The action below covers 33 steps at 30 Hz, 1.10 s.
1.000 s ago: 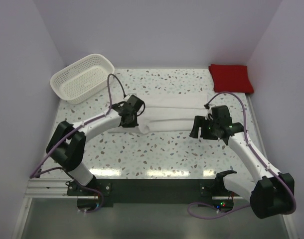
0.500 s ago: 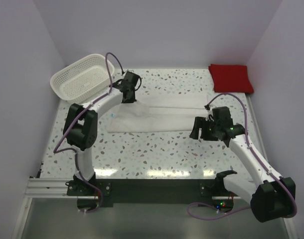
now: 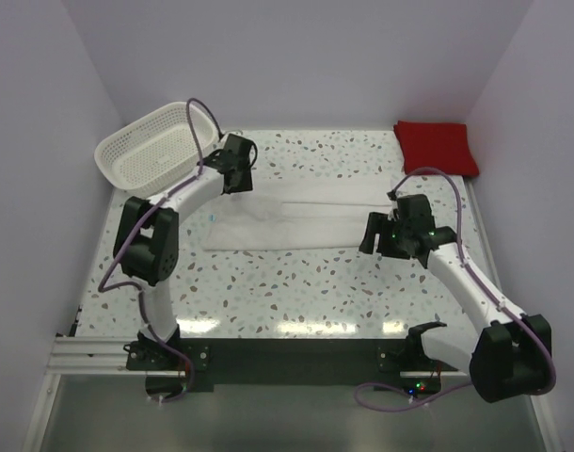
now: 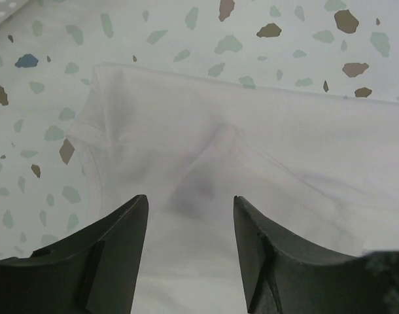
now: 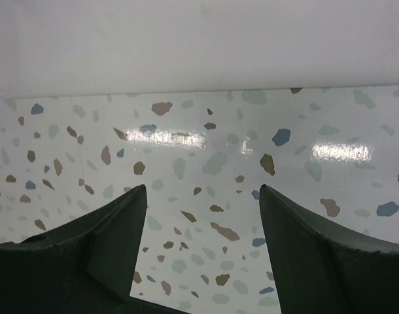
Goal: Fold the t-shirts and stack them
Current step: Fold the tshirt
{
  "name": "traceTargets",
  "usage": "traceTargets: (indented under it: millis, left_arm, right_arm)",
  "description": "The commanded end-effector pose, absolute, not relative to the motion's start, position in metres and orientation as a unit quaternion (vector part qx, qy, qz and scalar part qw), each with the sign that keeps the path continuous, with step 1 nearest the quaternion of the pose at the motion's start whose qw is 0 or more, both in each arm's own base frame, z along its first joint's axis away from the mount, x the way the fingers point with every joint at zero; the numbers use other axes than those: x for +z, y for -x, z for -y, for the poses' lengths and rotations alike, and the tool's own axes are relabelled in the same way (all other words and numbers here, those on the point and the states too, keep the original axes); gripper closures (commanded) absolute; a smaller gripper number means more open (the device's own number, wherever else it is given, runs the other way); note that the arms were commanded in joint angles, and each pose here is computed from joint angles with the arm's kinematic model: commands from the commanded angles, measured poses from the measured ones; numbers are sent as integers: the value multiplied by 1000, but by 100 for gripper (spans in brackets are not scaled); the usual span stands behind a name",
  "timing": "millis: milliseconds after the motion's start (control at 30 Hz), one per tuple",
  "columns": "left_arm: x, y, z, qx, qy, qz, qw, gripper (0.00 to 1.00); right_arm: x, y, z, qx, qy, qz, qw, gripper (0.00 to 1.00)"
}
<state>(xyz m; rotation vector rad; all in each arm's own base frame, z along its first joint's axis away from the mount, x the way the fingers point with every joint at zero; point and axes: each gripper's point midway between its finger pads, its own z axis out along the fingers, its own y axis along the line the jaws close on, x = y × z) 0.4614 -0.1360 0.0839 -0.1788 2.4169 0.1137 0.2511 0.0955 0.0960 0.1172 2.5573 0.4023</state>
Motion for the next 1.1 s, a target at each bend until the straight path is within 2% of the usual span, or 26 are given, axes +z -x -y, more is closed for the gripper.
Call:
traceTargets:
  millis: [0, 67, 167, 200, 300, 433, 600, 833, 967, 1067]
  left_arm:
    - [142, -449, 133, 0, 105, -905, 412, 39]
    - [139, -432, 131, -13, 112, -907, 407, 39]
    - [125, -397, 123, -25, 120, -912, 392, 45]
    - [113, -382, 118, -21, 123, -917, 379, 51]
    - [86, -359, 112, -15, 120, -929, 348, 62]
    - [63, -349, 105, -1, 122, -936, 330, 69]
    - [37, -345, 91, 28, 134, -945, 297, 77]
    - [8, -335, 68, 82, 134, -958, 240, 77]
    - [4, -341, 57, 105, 124, -961, 224, 77]
    - [12, -356, 48, 127, 108, -959, 228, 73]
  right_arm:
    - [121, -293, -91, 138, -74, -927, 340, 28]
    - [119, -308, -88, 132, -82, -927, 340, 31]
    - [111, -327, -82, 125, -95, -926, 344, 33]
    - [109, -332, -80, 124, -98, -924, 348, 34]
    - [94, -349, -71, 120, -116, -924, 345, 38]
    - [79, -365, -63, 130, -146, -923, 332, 42]
    - [51, -368, -53, 107, -169, -931, 305, 42]
    - [7, -316, -56, 87, -160, -963, 197, 38]
    - [-5, -253, -80, 98, -127, -981, 108, 37]
    - [0, -207, -107, 124, -88, -987, 56, 36]
